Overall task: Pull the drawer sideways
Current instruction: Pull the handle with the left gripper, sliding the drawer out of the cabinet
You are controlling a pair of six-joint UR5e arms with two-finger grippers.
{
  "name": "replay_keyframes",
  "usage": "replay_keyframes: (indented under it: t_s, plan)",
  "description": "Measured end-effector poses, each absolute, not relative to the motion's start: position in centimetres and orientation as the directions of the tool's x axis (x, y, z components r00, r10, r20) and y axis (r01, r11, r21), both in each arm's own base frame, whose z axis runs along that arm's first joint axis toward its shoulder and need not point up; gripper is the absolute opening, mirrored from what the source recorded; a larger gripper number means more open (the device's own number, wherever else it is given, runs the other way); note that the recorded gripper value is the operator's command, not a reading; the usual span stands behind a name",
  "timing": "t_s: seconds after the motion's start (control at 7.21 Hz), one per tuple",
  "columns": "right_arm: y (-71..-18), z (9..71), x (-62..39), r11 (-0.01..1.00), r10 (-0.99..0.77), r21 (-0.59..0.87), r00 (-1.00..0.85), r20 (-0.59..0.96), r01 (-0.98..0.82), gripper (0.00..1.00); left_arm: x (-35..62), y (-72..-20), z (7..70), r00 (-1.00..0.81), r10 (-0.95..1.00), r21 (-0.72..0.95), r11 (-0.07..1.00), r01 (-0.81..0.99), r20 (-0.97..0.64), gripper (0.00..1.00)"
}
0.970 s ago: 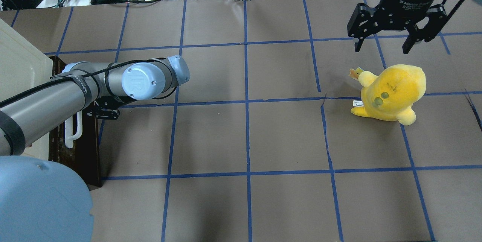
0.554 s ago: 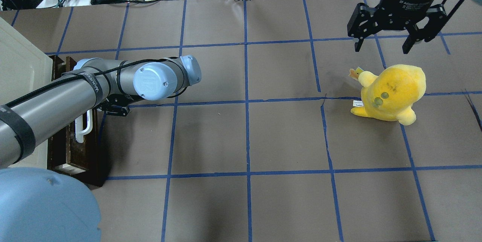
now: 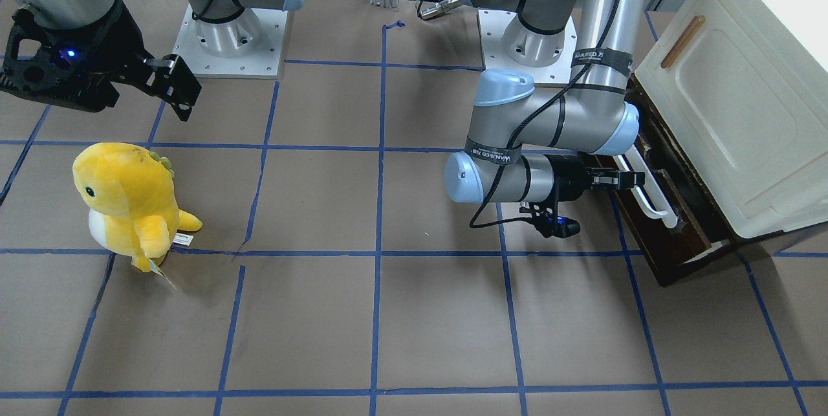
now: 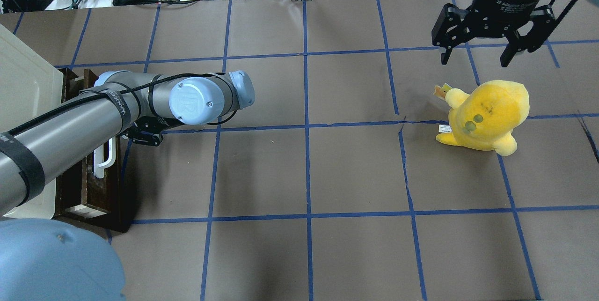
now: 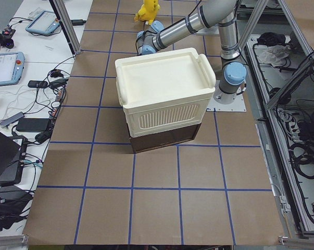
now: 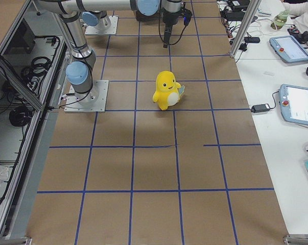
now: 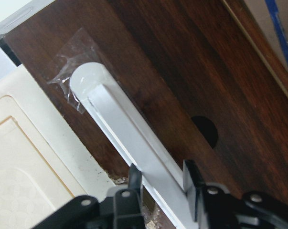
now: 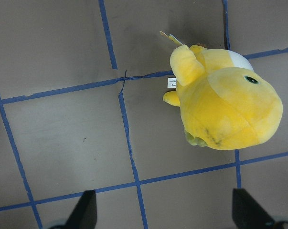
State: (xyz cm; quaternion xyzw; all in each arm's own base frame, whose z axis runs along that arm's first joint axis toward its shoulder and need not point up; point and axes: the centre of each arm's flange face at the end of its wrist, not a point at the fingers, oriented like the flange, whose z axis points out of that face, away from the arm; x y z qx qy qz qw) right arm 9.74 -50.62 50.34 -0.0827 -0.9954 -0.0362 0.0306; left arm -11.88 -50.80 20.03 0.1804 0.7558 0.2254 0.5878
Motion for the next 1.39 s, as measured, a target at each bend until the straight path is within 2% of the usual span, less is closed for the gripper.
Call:
replay_keyframes:
  t_s: [1.39]
  plan:
    - [-50.63,50.35,9.73,0.984,0.163,0.066,-0.984,0.067,0.167,1.0,-12.69,-50.96,19.11,-0.222,0.545,0.555,0.832,0.023,-0.808,0.33]
